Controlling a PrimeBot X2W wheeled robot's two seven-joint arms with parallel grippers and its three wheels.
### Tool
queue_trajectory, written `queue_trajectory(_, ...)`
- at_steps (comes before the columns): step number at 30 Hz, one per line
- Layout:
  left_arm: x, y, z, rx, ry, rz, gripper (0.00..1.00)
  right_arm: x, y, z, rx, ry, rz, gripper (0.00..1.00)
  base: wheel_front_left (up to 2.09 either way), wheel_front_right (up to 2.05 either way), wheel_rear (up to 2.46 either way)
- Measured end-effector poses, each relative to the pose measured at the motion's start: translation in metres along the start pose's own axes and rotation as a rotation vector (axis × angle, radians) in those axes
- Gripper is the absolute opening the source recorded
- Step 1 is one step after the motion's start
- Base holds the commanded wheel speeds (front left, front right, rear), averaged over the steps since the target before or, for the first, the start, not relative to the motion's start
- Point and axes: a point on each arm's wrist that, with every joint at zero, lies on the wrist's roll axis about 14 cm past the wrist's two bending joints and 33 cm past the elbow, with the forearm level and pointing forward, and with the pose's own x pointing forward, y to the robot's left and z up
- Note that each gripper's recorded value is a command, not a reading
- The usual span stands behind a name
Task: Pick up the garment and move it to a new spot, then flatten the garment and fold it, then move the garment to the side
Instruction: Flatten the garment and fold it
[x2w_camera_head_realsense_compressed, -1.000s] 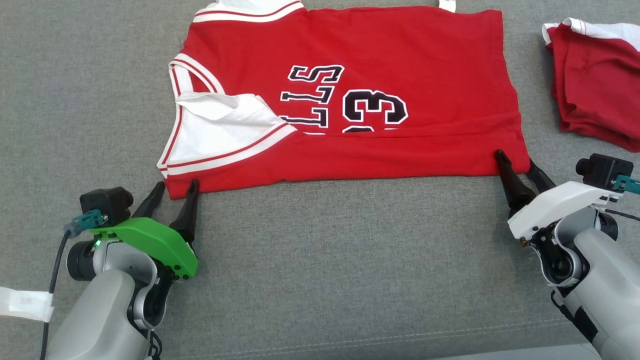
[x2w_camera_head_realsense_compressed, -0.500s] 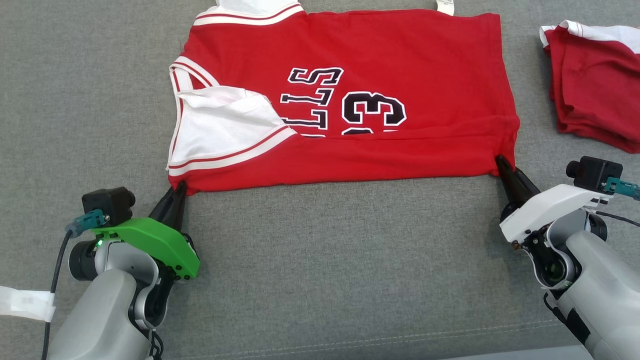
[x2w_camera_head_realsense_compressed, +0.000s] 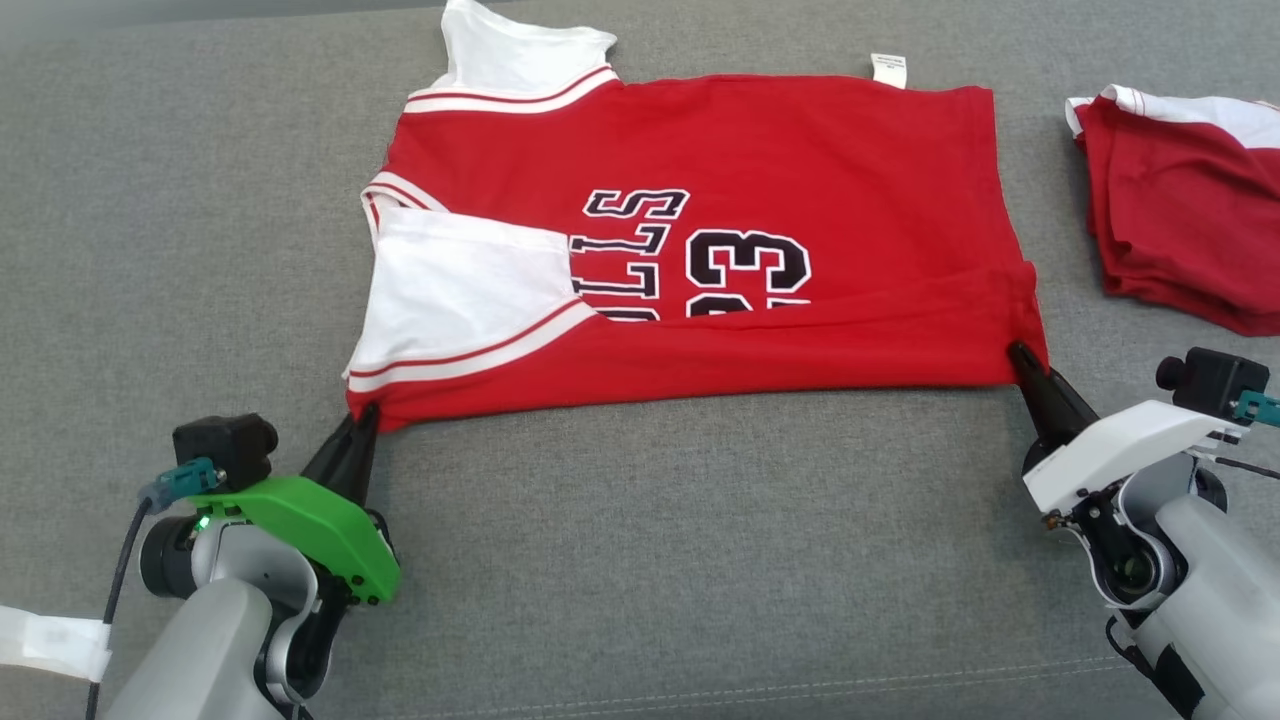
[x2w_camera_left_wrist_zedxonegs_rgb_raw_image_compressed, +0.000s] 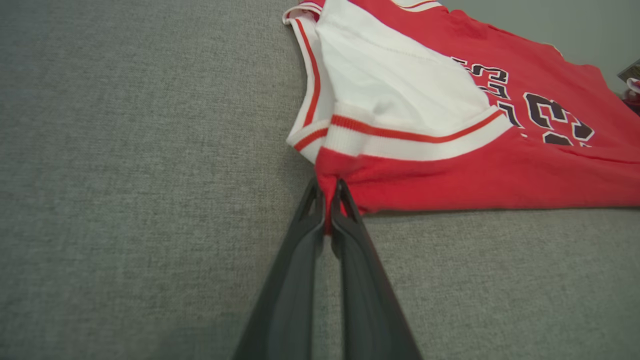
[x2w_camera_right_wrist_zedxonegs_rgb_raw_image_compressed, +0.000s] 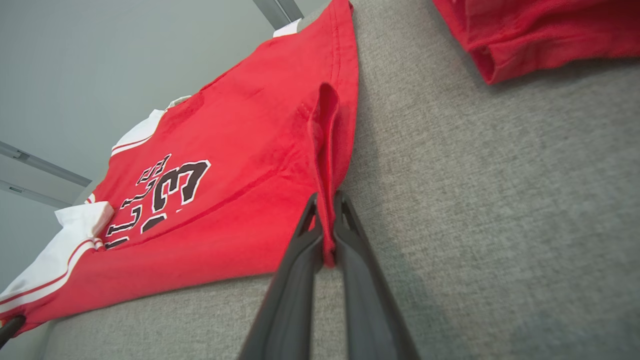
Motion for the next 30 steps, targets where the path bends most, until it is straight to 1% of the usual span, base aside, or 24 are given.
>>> queue_trajectory(4,-0.012,-0.003,-0.009,-0.004,0.02,-0.005,0.0,-0.005,-0.003,0.0,0.006,0.003,-0.001,0.0,0.0,0.0,0.0)
queue_trajectory(11,-0.034,0.001,-0.014,-0.023,0.015,0.022,0.0,-0.014,0.004,-0.002,0.063,-0.009,0.026,0.0,0.0,0.0,0.0)
queue_trajectory(20,-0.058,0.012,-0.022,-0.024,0.02,0.064,0.0,-0.031,0.01,-0.011,0.071,0.004,0.054,0.0,0.0,0.0,0.0)
queue_trajectory(24,-0.063,0.01,-0.024,-0.029,0.017,0.062,0.0,-0.037,0.007,-0.009,0.054,0.002,0.055,0.0,0.0,0.0,0.0)
queue_trajectory(30,-0.076,0.007,-0.031,-0.032,0.024,0.061,0.0,-0.054,-0.001,-0.015,-0.013,0.034,0.048,0.0,0.0,0.0,0.0)
